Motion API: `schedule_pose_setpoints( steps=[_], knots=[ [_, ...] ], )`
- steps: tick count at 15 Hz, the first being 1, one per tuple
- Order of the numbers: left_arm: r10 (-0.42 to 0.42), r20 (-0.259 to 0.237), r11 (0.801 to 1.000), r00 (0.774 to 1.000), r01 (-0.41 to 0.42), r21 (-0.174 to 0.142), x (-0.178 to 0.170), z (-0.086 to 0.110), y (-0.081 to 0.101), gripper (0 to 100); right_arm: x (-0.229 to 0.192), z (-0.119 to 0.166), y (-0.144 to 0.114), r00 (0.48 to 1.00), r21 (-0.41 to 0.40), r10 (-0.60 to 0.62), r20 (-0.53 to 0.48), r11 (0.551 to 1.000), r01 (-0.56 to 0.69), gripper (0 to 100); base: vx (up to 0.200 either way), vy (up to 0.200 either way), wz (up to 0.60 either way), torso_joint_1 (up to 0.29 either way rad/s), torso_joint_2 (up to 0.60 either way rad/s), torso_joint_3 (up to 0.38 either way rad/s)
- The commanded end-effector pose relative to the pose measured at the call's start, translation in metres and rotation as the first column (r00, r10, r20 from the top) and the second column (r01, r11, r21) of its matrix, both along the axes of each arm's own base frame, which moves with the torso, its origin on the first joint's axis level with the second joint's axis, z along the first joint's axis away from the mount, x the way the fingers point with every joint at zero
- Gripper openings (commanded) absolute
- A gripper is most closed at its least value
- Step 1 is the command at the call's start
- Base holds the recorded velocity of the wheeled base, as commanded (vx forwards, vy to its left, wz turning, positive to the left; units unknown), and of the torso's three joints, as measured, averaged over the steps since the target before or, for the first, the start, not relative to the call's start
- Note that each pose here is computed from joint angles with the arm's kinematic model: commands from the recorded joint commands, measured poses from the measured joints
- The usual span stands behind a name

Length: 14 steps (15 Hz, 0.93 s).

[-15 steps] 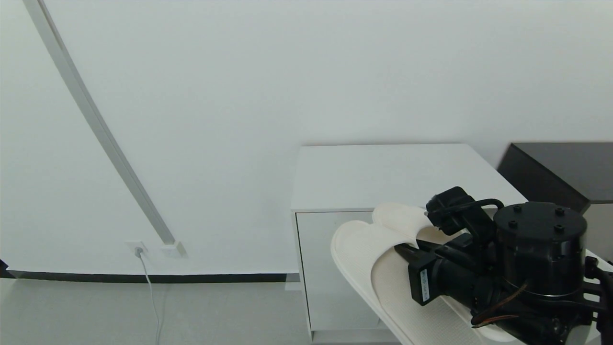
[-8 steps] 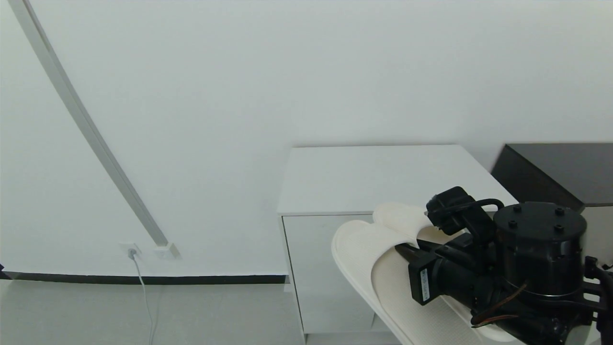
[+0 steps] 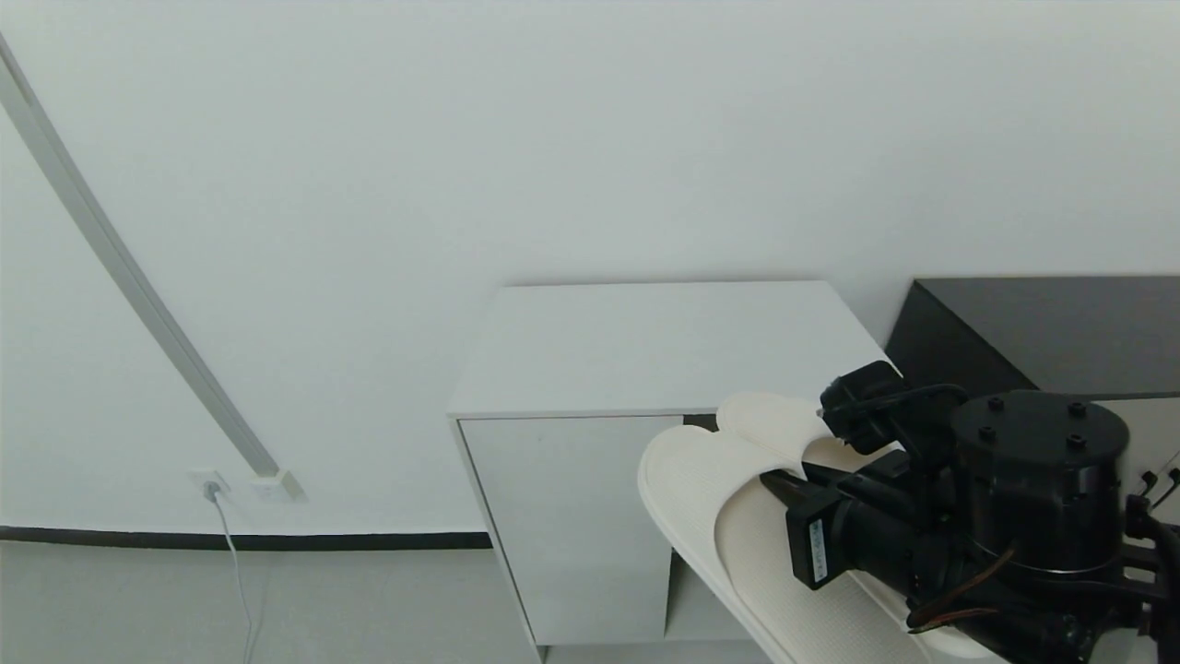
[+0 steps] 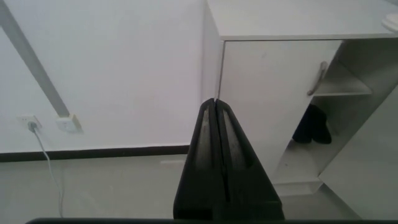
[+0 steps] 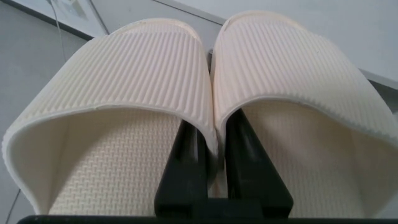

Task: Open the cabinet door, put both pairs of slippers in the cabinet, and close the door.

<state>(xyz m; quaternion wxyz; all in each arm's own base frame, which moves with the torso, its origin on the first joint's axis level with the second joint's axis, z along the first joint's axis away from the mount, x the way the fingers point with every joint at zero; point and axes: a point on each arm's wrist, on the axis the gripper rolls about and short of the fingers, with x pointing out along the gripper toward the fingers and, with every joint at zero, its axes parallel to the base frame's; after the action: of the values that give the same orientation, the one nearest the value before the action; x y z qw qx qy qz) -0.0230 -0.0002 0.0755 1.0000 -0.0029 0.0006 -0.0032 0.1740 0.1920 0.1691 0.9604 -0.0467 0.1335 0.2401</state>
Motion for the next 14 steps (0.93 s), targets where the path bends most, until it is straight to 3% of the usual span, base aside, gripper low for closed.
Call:
schedule_pose_setpoints(
  steps=[1,6,14],
  knots=[
    [0.0,-0.002,1.0,1.0,0.0,0.0,0.0001,-0.0001,0.0,0,-0.0004,-0.001,-0.0006,1.0,-0.003,0.0,-0.003,1.0,0.0,0,0.0,-0.2,0.0,0.002,0.0,0.002],
    [0.0,-0.002,1.0,1.0,0.0,0.0,0.0001,-0.0001,0.0,0,0.0004,-0.003,-0.0014,1.0,-0.01,-0.005,-0.007,1.0,0.005,0,0.0,-0.2,0.0,0.0,0.0,0.0],
    [0.002,-0.002,1.0,1.0,-0.002,0.0,0.0001,-0.0001,0.0,0,0.0002,-0.0046,-0.0017,1.0,-0.016,-0.004,-0.01,1.0,0.004,0,0.0,0.0,0.0,0.0,0.0,0.0]
  ],
)
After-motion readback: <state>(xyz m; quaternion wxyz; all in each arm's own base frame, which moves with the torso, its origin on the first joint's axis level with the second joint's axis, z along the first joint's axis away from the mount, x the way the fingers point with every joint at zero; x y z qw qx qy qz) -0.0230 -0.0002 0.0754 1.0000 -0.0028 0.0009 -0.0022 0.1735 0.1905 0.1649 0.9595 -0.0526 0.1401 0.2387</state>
